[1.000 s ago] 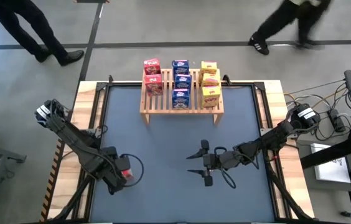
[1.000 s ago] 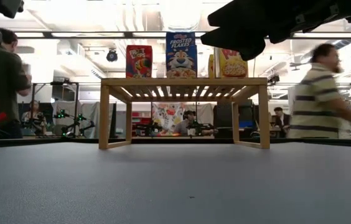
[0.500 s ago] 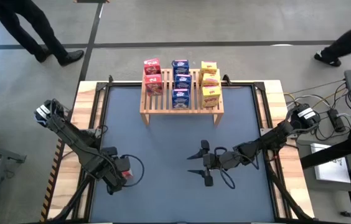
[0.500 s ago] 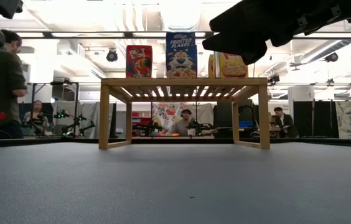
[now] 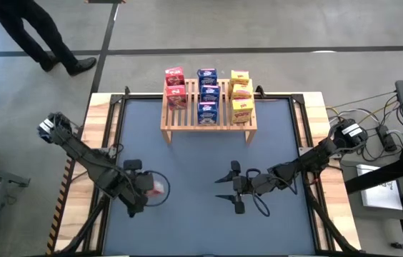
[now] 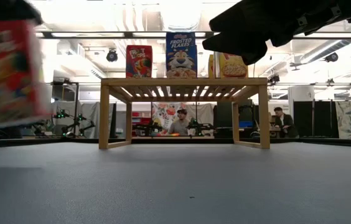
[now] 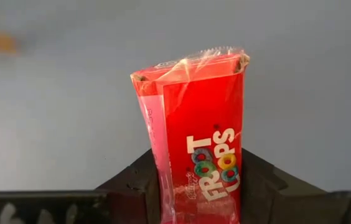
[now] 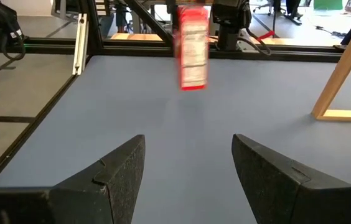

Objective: Stack cereal on shelf
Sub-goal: Put the red cereal box on the shelf aligned with the other red cereal box

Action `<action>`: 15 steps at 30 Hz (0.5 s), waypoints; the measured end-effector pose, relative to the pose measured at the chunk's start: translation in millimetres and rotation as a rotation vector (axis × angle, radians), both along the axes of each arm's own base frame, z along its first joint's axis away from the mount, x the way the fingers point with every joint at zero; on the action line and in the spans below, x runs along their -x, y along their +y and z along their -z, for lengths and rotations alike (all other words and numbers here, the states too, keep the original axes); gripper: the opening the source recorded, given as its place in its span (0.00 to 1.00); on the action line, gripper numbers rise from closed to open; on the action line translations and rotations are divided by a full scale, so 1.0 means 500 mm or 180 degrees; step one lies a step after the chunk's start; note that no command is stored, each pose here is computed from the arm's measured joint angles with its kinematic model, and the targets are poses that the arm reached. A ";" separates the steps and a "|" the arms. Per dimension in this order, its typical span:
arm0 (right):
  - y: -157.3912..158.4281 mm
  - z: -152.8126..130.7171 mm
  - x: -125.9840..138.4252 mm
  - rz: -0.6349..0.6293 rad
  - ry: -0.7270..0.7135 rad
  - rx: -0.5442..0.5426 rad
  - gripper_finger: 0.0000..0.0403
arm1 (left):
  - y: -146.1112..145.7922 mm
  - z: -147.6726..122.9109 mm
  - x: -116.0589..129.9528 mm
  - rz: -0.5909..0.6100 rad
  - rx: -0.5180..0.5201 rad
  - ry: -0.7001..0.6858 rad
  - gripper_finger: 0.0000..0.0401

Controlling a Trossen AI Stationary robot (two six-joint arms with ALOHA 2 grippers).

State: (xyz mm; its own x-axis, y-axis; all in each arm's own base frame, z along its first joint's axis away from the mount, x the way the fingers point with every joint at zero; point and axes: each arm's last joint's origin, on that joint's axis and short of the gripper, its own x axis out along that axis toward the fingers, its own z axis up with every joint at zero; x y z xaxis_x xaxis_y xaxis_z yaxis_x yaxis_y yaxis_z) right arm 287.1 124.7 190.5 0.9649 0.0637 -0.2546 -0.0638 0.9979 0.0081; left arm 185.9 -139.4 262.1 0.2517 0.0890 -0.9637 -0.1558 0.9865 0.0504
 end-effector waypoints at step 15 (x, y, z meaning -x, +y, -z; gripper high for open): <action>-0.001 0.006 0.002 0.0029 0.0088 -0.0028 0.57 | 0.185 -0.222 -0.059 0.0251 -0.1005 -0.0961 0.32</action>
